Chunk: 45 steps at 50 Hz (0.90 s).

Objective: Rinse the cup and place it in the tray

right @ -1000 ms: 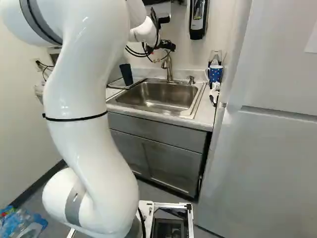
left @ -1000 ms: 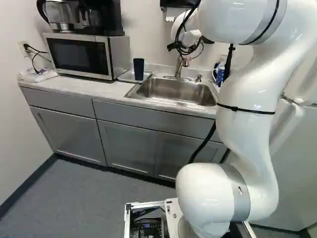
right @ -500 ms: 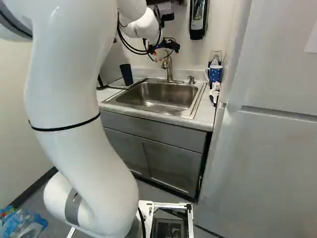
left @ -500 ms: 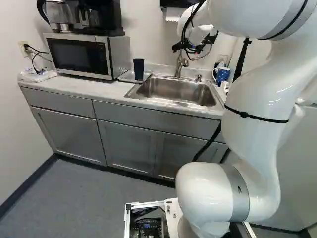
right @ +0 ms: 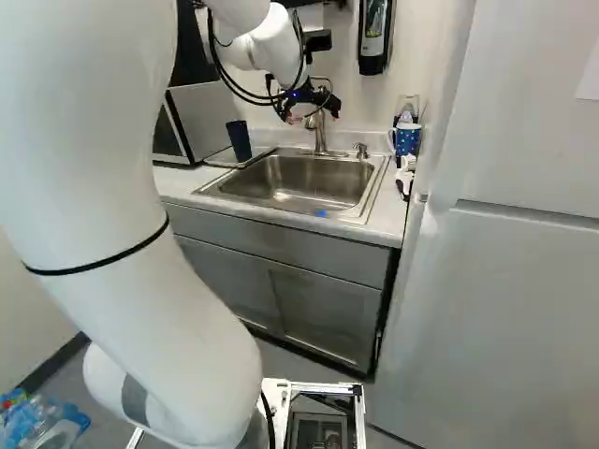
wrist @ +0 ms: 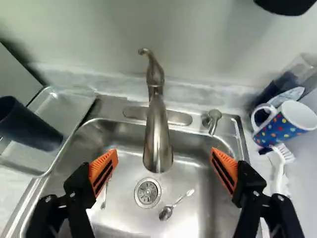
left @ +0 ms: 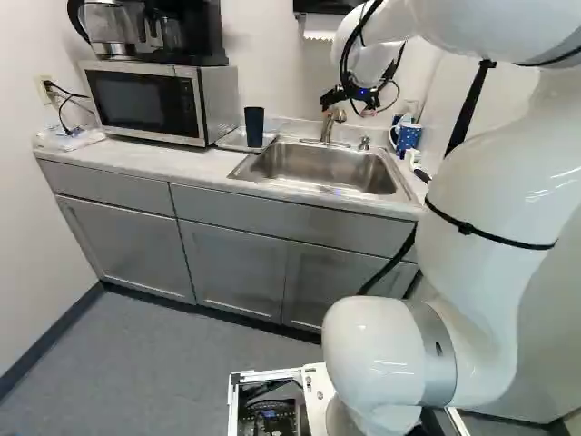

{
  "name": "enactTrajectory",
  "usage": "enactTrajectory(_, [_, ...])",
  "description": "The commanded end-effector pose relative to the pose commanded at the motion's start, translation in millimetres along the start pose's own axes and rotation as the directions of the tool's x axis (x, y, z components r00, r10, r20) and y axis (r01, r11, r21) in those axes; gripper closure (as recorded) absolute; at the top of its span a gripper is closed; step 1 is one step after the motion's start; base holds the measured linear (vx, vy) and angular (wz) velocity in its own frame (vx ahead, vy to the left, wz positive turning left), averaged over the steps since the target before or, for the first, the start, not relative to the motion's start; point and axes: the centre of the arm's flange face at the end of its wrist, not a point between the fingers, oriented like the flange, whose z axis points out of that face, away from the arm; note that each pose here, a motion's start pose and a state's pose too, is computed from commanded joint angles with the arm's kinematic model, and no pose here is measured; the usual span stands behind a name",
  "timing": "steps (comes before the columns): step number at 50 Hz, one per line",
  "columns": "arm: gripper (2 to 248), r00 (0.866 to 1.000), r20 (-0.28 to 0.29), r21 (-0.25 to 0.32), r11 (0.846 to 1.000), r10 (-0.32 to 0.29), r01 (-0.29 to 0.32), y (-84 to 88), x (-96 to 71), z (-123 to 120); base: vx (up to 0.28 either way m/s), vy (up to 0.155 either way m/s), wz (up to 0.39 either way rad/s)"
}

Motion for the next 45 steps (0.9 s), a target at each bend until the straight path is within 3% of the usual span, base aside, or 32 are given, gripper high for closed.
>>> enactTrajectory(18, [3,0.988,0.152,-0.002,1.0,0.007,-0.007,3.7,-34.9,-26,0.0,0.0,0.0])
enactTrajectory(45, [3,0.986,0.167,-0.001,1.0,0.007,-0.007,3.6,-36.3,-27,0.0,0.0,0.0])
